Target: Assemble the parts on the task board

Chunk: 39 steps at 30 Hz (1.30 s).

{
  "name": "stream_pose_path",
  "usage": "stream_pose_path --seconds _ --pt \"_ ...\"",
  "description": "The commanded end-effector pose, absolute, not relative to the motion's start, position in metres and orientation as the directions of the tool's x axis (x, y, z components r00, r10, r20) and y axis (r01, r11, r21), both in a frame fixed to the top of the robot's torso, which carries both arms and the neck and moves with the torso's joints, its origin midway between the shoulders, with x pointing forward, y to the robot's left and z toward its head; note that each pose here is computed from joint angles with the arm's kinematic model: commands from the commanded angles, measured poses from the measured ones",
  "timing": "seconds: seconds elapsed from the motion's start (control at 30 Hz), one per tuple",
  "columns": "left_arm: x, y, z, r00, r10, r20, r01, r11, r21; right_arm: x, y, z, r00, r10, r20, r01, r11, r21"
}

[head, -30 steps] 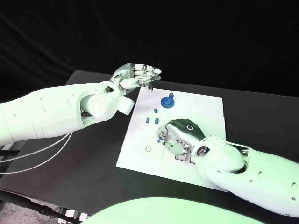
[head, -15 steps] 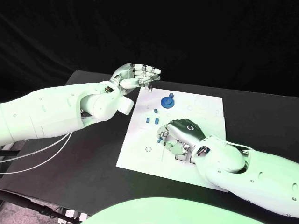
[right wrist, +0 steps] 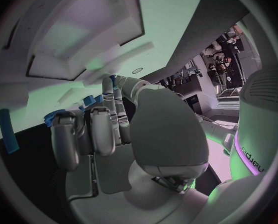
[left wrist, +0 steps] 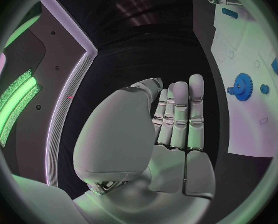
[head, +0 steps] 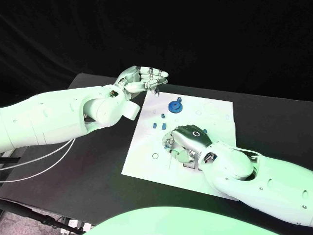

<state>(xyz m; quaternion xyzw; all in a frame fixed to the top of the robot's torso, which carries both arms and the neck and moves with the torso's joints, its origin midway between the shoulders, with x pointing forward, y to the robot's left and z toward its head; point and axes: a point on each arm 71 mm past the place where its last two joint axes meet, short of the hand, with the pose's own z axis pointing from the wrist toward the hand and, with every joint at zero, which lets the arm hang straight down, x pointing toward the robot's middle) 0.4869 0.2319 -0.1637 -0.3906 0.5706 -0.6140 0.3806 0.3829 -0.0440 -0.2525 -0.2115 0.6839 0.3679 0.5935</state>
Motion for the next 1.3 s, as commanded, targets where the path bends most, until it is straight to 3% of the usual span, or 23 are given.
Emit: stream_pose_path --seconds 0.03,0.3,0.77,1.03,1.3 --pt "0.487 0.230 -0.162 -0.411 -0.910 0.050 0.025 -0.065 -0.998 0.382 -0.043 -0.259 -0.227 0.079 -0.971 -0.727 0.649 0.223" --pt "0.487 0.230 -0.163 -0.411 -0.910 0.050 0.024 -0.065 -0.998 0.381 -0.042 -0.259 -0.227 0.078 -0.971 -0.728 0.649 0.222" --pt "0.487 0.231 -0.163 -0.412 -0.910 0.050 0.020 -0.064 -0.998 0.380 -0.053 -0.247 -0.168 0.189 -0.967 -0.711 0.657 0.252" --pt "0.487 0.231 -0.163 -0.412 -0.910 0.050 0.019 -0.063 -0.998 0.380 -0.073 -0.227 -0.156 0.208 -0.965 -0.692 0.674 0.258" --pt "0.487 0.232 -0.163 -0.413 -0.909 0.050 0.018 -0.063 -0.998 0.403 -0.117 -0.195 -0.157 0.174 -0.972 -0.626 0.744 0.234"
